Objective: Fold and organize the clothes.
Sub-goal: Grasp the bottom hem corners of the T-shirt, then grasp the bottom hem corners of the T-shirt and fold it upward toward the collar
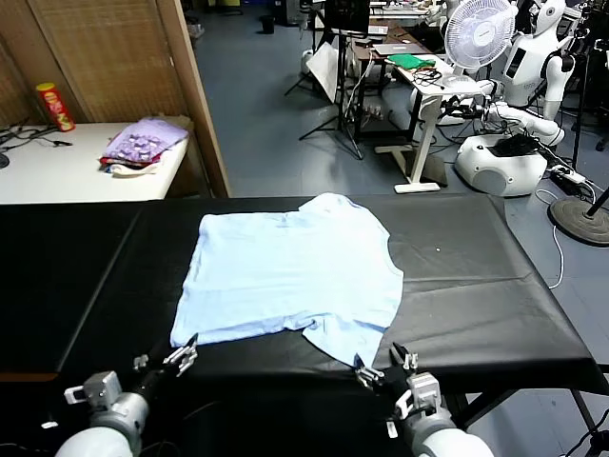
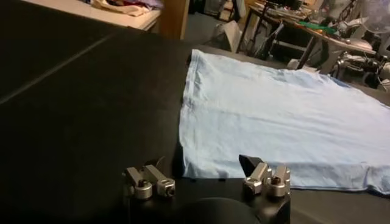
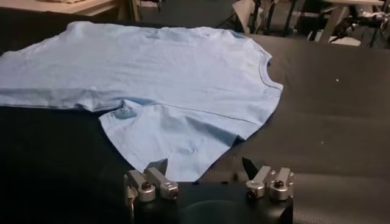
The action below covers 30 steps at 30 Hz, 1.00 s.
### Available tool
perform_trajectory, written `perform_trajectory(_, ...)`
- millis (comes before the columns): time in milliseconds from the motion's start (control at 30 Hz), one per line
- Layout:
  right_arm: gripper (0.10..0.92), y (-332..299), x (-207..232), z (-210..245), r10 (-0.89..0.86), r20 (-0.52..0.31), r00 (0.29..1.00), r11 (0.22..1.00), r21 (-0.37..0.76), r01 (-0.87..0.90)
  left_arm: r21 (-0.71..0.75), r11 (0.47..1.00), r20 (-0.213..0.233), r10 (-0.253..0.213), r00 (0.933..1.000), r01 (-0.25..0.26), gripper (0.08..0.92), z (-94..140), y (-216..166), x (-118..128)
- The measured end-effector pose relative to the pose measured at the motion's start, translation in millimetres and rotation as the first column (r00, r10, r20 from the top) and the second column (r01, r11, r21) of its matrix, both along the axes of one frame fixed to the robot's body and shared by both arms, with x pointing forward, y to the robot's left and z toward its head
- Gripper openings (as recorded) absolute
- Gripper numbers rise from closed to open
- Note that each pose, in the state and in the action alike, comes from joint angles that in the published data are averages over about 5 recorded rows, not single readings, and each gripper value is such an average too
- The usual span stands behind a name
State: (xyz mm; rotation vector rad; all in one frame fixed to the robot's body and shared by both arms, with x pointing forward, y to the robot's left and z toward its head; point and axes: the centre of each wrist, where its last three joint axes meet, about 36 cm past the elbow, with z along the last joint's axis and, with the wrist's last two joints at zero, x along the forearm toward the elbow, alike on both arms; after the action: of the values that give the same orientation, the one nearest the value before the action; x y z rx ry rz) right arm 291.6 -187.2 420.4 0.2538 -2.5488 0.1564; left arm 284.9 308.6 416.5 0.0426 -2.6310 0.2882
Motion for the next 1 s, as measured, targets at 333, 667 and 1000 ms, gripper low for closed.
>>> perform_trajectory(333,0.252,3.9,-2.1,-4.1,-0.019,-0.018,1.000,1.000,-0.005,0.019,-0.004,1.000,-0.018,-0.003,0.9998,0.003,0.561,-6.7,2.3,3.5)
perform_trajectory(667,0.122,1.8,-22.7,10.8,-0.067,-0.014,0.998,0.997,-0.025,0.067,0.006,1.000,-0.033,-0.015,0.9993,0.015,0.128,-7.7,3.0,-0.2)
perform_trajectory(1000,0.122,-17.6,-38.5,35.5,-0.083,0.118,0.990,0.996,0.023,0.081,0.020,0.999,-0.013,-0.034,0.9993,0.034,0.128,24.0,10.6,-24.4)
